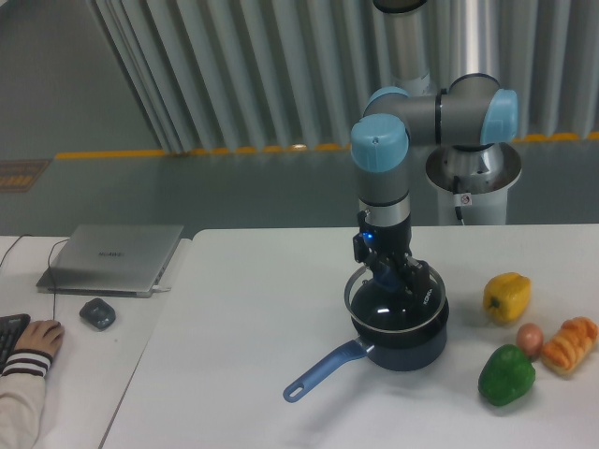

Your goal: Open the lid

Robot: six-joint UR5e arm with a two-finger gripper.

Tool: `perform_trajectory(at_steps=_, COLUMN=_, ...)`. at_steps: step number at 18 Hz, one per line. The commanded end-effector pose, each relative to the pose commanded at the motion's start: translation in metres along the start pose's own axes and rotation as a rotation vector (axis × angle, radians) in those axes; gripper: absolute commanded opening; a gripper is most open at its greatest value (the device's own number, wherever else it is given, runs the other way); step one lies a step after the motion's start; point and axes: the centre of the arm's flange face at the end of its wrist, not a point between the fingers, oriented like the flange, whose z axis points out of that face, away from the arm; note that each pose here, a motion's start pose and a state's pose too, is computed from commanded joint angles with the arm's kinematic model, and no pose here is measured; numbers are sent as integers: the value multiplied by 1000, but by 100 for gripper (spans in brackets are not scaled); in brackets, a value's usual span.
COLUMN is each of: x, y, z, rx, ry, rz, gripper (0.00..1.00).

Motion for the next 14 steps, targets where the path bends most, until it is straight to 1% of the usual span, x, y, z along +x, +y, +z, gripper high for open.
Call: perform_trajectory(at_steps=14, x=0, y=-1, z=-1, rx=2, ry=-3, rz=2, gripper=32)
